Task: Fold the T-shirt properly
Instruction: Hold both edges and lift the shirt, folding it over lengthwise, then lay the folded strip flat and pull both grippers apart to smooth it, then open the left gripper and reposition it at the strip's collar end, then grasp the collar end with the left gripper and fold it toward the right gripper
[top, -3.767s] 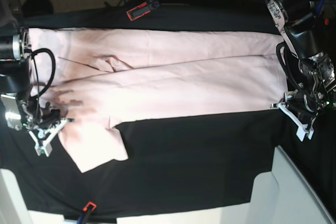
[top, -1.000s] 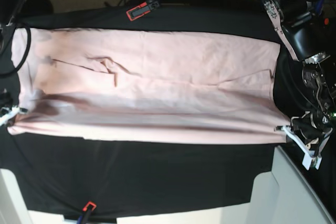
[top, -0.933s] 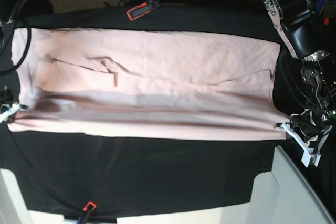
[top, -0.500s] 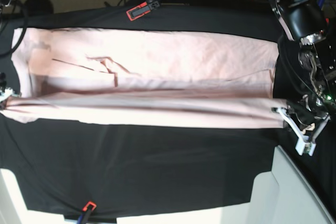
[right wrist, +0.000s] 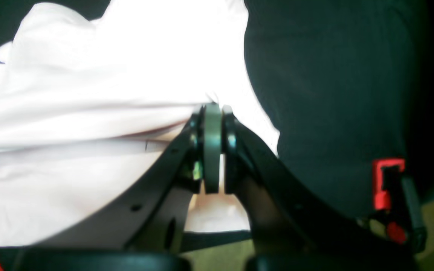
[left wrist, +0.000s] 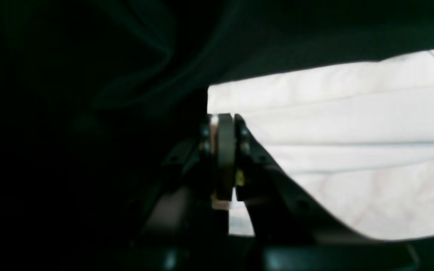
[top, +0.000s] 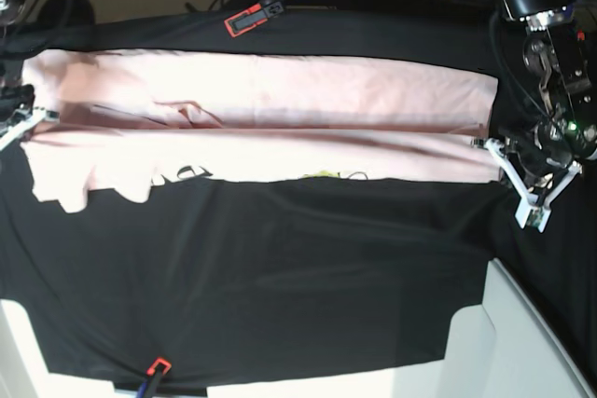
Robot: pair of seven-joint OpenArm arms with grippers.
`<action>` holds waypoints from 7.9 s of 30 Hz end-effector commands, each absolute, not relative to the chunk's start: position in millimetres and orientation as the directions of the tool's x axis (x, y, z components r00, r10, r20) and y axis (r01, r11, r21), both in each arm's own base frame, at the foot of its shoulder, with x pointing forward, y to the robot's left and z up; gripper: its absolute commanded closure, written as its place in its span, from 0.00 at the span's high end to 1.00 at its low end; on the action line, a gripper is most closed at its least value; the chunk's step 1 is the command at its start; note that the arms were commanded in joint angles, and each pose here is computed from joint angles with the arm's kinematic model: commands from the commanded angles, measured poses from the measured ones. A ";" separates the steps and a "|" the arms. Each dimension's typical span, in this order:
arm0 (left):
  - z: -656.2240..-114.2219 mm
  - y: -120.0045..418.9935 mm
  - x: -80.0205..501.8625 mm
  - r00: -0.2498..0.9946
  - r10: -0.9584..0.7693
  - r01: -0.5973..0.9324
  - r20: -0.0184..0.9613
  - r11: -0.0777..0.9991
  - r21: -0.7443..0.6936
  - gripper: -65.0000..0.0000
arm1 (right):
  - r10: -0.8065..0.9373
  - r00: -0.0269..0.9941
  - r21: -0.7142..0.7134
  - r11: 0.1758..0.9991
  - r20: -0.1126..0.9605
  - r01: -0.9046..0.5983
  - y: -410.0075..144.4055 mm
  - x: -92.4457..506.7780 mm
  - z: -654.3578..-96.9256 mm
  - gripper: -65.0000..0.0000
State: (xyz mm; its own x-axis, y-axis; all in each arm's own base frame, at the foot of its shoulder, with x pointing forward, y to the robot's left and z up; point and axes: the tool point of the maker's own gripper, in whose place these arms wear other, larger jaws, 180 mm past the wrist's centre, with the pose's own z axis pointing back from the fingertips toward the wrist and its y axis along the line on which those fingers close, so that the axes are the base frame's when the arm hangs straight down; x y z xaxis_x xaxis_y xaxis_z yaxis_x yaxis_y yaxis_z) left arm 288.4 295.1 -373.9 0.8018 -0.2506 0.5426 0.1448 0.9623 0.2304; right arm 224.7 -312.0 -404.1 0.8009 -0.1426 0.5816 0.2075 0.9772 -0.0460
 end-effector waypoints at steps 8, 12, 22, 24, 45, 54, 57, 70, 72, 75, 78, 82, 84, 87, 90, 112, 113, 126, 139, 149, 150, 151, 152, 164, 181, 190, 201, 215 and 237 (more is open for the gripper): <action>-380.8 299.4 266.9 0.817 -0.273 0.160 0.508 0.954 0.254 0.00 | -0.127 0.803 -0.077 0.975 0.582 0.209 -321.3 216.7 -401.1 0.00; -389.1 299.8 257.1 0.832 -0.272 0.167 0.483 0.954 0.249 0.00 | -0.140 0.819 -0.070 0.974 0.556 0.214 -320.9 209.2 -410.7 0.00; -398.9 300.6 247.6 0.850 -0.264 0.169 0.457 0.956 0.238 0.00 | -0.202 0.862 -0.040 0.968 0.465 0.248 -322.0 185.0 -446.4 0.00; -405.6 301.7 243.8 0.861 -0.254 0.166 0.441 0.960 0.227 0.00 | -0.202 0.863 -0.039 0.968 0.463 0.248 -321.6 184.8 -447.0 0.00; -444.2 301.2 233.1 0.863 -0.191 0.139 0.468 0.980 0.144 0.00 | -0.219 0.878 -0.022 0.968 0.426 0.252 -311.1 170.3 -457.5 0.00; -445.1 301.0 231.3 0.863 -0.191 0.140 0.469 0.980 0.143 0.00 | -0.238 0.888 -0.013 0.964 0.393 0.264 -310.1 160.4 -468.7 0.00; -445.5 301.2 230.5 0.863 -0.192 0.140 0.466 0.980 0.144 0.00 | -0.239 0.889 -0.012 0.964 0.390 0.264 -310.0 159.9 -469.2 0.00; -442.4 303.6 234.5 0.859 -0.189 0.133 0.475 0.980 0.148 0.39 | -0.242 0.889 -0.015 0.963 0.389 0.269 -312.3 158.9 -468.6 0.16; -442.1 304.5 234.3 0.859 -0.186 0.130 0.476 0.980 0.148 0.47 | -0.242 0.889 -0.015 0.963 0.389 0.269 -312.3 158.9 -468.6 0.32; -437.9 305.1 240.0 0.852 -0.185 0.126 0.490 0.980 0.151 0.48 | -0.241 0.890 -0.018 0.963 0.387 0.269 -312.2 156.1 -468.2 0.65; -434.2 305.3 245.3 0.845 -0.185 0.124 0.502 0.980 0.153 0.48 | -0.227 0.887 -0.028 0.965 0.403 0.260 -313.0 155.6 -463.3 0.74; -433.7 304.6 246.2 0.843 -0.185 0.123 0.505 0.981 0.153 0.48 | -0.248 0.871 -0.056 0.953 0.424 0.299 -328.8 149.6 -450.7 0.75; -430.2 304.6 252.1 0.836 -0.185 0.121 0.516 0.981 0.154 0.48 | -0.272 0.865 -0.070 0.941 0.422 0.330 -339.7 143.2 -445.7 0.75; -422.6 321.0 252.2 0.834 -0.146 0.068 0.532 0.984 0.164 0.48 | -0.286 0.855 -0.083 0.932 0.433 0.354 -349.9 139.6 -441.7 0.75; -398.7 340.9 260.0 0.801 -0.113 -0.001 0.587 0.982 0.190 0.49 | -0.286 0.850 -0.092 0.928 0.442 0.360 -356.6 140.5 -437.8 0.75; -425.4 360.1 237.2 0.770 0.354 -0.179 0.532 0.919 -0.352 0.75 | -0.159 0.837 -0.090 0.966 0.523 0.240 -334.3 179.4 -425.0 0.75; -426.5 358.3 239.2 0.768 0.359 -0.180 0.530 0.916 -0.360 0.75 | -0.158 0.838 -0.090 0.967 0.523 0.239 -334.1 179.5 -425.0 0.75; -455.1 298.0 247.7 0.803 0.308 -0.084 0.510 0.906 -0.415 0.74 | -0.158 0.839 -0.096 0.966 0.521 0.242 -335.9 175.8 -424.4 0.75; -443.7 330.3 247.5 0.798 0.284 -0.093 0.532 0.930 -0.356 0.74 | -0.156 0.841 -0.096 0.966 0.518 0.239 -335.0 174.8 -425.2 0.75; -442.7 344.1 251.9 0.772 0.342 -0.172 0.536 0.924 -0.342 0.74 | -0.156 0.842 -0.096 0.966 0.516 0.238 -335.0 174.1 -425.5 0.75; -442.3 345.6 254.1 0.761 0.351 -0.182 0.545 0.922 -0.341 0.74 | -0.156 0.842 -0.096 0.966 0.516 0.238 -335.0 174.1 -425.5 0.75; -442.3 346.8 255.1 0.755 0.359 -0.192 0.548 0.921 -0.339 0.74 | -0.156 0.842 -0.096 0.966 0.516 0.238 -335.0 174.1 -425.5 0.75; -442.4 348.3 255.2 0.752 0.366 -0.202 0.548 0.919 -0.338 0.74 | -0.156 0.842 -0.096 0.966 0.516 0.238 -335.0 174.1 -425.5 0.75; -478.4 336.4 259.7 0.780 0.453 -0.297 0.431 0.875 -0.383 0.74 | -0.159 0.842 -0.098 0.965 0.516 0.242 -336.4 173.1 -425.2 0.75; -479.7 293.1 265.1 0.814 0.381 -0.199 0.438 0.892 -0.406 0.74 | -0.155 0.840 -0.096 0.966 0.520 0.238 -335.5 176.2 -424.4 0.75; -474.6 285.4 258.7 0.817 0.350 -0.165 0.459 0.903 -0.396 0.72 | -0.156 0.839 -0.096 0.966 0.521 0.239 -336.1 177.0 -424.4 0.75; -481.2 280.7 256.8 0.820 0.366 -0.180 0.439 0.895 -0.409 0.13 | -0.155 0.841 -0.098 0.966 0.519 0.239 -336.6 176.2 -424.8 0.75; -450.1 284.9 270.3 0.801 0.314 -0.119 0.510 0.918 -0.378 0.00 | -0.157 0.841 -0.097 0.966 0.517 0.239 -336.1 175.4 -425.4 0.75; -411.3 217.1 272.2 0.777 0.433 -0.175 0.457 0.845 -0.505 0.00 | -0.159 0.844 -0.094 0.966 0.513 0.239 -335.0 173.6 -427.0 0.75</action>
State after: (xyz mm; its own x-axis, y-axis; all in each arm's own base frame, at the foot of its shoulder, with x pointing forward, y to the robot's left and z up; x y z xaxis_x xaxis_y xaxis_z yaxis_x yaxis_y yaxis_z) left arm 260.6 214.0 -424.5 0.7984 0.4374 0.4138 -0.2022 0.8421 -0.4999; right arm 166.0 -327.2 -437.2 0.8590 -0.1772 0.4804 0.2432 0.9668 -0.0784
